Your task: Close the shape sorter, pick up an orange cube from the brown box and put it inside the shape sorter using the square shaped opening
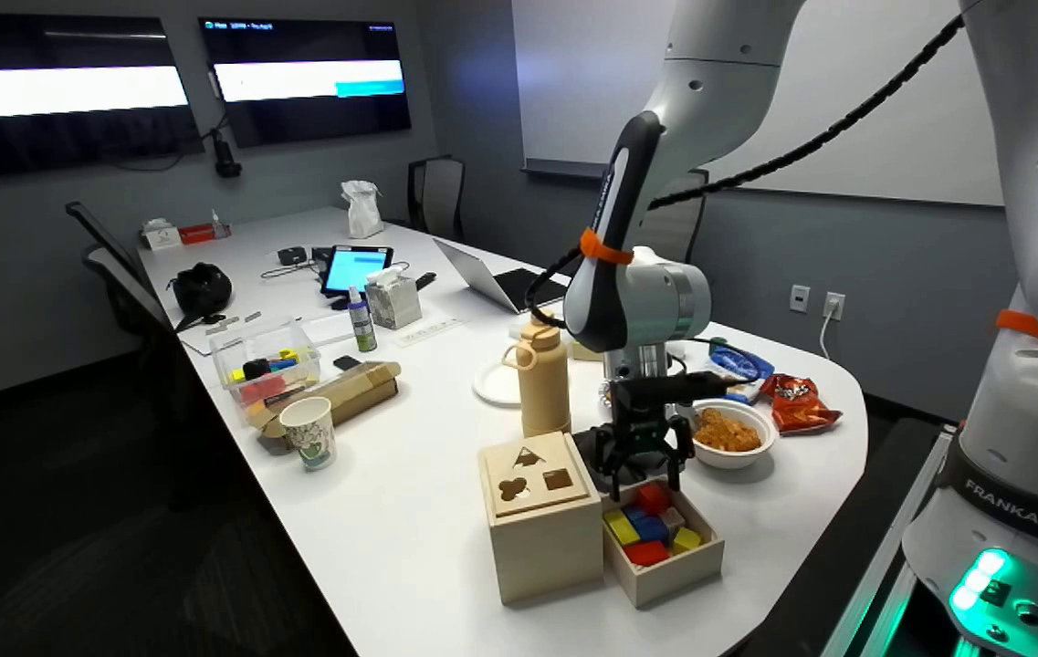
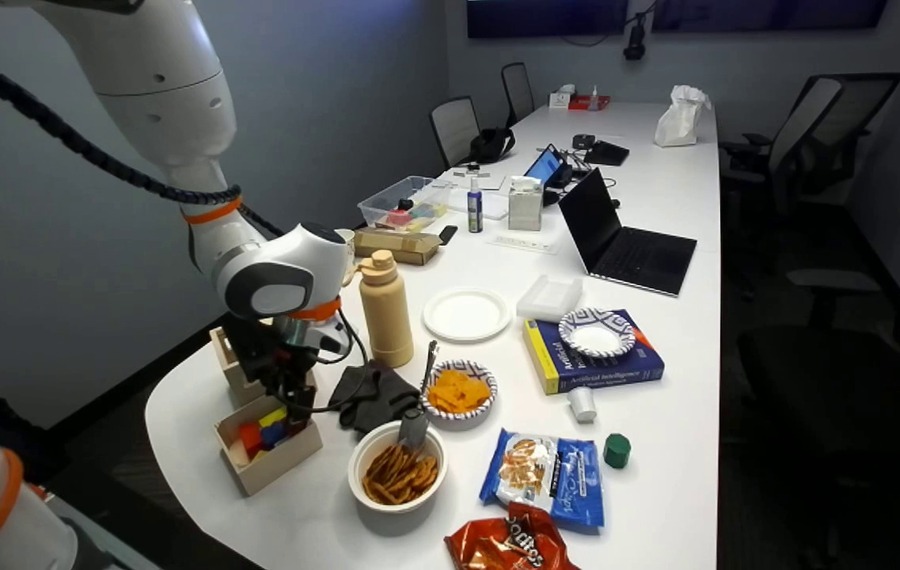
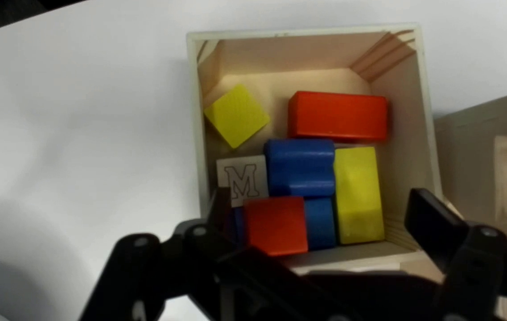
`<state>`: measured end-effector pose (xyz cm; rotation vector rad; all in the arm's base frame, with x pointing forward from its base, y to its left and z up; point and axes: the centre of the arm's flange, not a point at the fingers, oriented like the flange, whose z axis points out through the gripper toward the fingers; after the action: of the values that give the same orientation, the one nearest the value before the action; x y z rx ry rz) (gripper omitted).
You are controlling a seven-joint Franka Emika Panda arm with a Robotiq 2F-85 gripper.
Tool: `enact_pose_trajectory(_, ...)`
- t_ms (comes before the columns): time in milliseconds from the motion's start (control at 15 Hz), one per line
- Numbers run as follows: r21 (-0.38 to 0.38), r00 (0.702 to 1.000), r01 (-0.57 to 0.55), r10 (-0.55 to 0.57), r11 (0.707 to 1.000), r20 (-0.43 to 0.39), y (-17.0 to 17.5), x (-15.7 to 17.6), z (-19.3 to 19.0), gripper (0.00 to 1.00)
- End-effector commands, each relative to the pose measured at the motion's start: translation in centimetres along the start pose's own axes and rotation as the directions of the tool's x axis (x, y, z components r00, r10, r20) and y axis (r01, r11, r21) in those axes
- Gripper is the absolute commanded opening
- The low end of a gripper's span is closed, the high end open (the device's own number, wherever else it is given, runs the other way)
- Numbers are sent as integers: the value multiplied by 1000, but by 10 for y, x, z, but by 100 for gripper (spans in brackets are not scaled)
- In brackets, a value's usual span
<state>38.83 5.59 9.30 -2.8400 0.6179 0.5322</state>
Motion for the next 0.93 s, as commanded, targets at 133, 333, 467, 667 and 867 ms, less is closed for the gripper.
enact_pose_trajectory(133, 17, 1000, 0, 0, 1000, -27, -5, 12, 5, 100)
enact_pose_trajectory(333, 16, 999, 1, 0, 1000, -32, -8, 14, 8, 100)
enact_pose_trajectory(467, 12, 999, -4, 4, 1000, -36, -8, 12, 10, 100)
enact_pose_trajectory(667, 8, 999, -12, 12, 1000, -44, -8, 12, 14, 100)
enact_pose_trajectory(867, 6, 998, -19, 19, 1000, -52, -7, 12, 16, 100)
